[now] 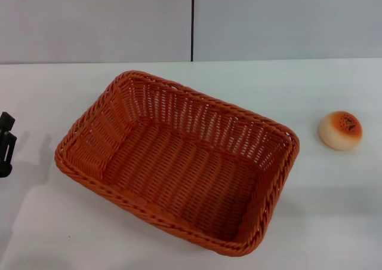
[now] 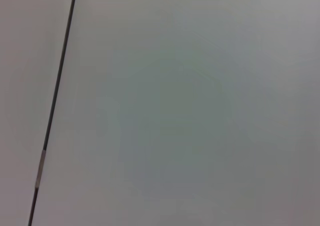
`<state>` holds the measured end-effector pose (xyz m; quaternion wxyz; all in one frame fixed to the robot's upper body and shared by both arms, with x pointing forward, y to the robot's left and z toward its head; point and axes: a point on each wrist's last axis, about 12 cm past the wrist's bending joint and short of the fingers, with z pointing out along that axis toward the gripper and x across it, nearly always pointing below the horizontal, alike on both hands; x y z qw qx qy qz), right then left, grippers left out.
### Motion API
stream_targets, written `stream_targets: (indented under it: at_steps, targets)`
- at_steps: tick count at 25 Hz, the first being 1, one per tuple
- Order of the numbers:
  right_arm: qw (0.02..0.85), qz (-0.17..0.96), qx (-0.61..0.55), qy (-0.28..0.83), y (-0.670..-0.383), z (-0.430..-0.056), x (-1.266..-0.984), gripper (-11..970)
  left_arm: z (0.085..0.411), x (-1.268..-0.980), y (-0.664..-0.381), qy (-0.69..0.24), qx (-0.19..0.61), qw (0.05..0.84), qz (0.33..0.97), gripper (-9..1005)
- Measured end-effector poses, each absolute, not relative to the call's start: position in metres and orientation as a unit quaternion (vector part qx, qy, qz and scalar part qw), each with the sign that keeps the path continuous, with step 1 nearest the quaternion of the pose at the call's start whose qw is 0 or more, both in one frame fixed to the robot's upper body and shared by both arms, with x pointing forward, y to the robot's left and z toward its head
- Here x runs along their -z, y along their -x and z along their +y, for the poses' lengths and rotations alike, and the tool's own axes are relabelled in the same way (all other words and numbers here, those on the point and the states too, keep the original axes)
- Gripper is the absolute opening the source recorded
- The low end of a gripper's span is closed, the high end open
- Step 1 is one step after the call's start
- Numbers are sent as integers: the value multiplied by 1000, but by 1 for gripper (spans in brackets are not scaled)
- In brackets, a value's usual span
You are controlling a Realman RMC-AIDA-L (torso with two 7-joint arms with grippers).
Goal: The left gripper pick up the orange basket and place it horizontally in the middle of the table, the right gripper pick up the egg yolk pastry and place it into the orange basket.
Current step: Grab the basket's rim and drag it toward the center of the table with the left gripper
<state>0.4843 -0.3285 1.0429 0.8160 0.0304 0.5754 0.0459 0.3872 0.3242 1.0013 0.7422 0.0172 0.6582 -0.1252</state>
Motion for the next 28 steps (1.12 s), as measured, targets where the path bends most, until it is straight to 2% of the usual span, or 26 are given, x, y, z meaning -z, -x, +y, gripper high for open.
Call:
stream_targets:
  at_steps: [11,15,21,26,27,28]
  targets:
    - [810,584,-45,-27,-486,-328,-1041,501,326,-1004,-390,-20,130,746,653,468]
    - [809,585,-44,-28,-486,-328,-1041,501,328,-1011,-394,-61,139,754,639,481]
    - [813,580,-44,-26,-488,-328,-1043,501,355,-1026,-420,-94,171,738,646,501]
    - [813,580,-44,-26,-489,-328,-1043,501,384,-1055,-446,-105,205,716,659,518]
    - [812,581,-43,-27,-489,-328,-1043,501,394,-1069,-457,-118,215,703,668,521]
    - [812,581,-43,-27,-489,-328,-1043,500,394,-1069,-457,-118,215,703,668,521]
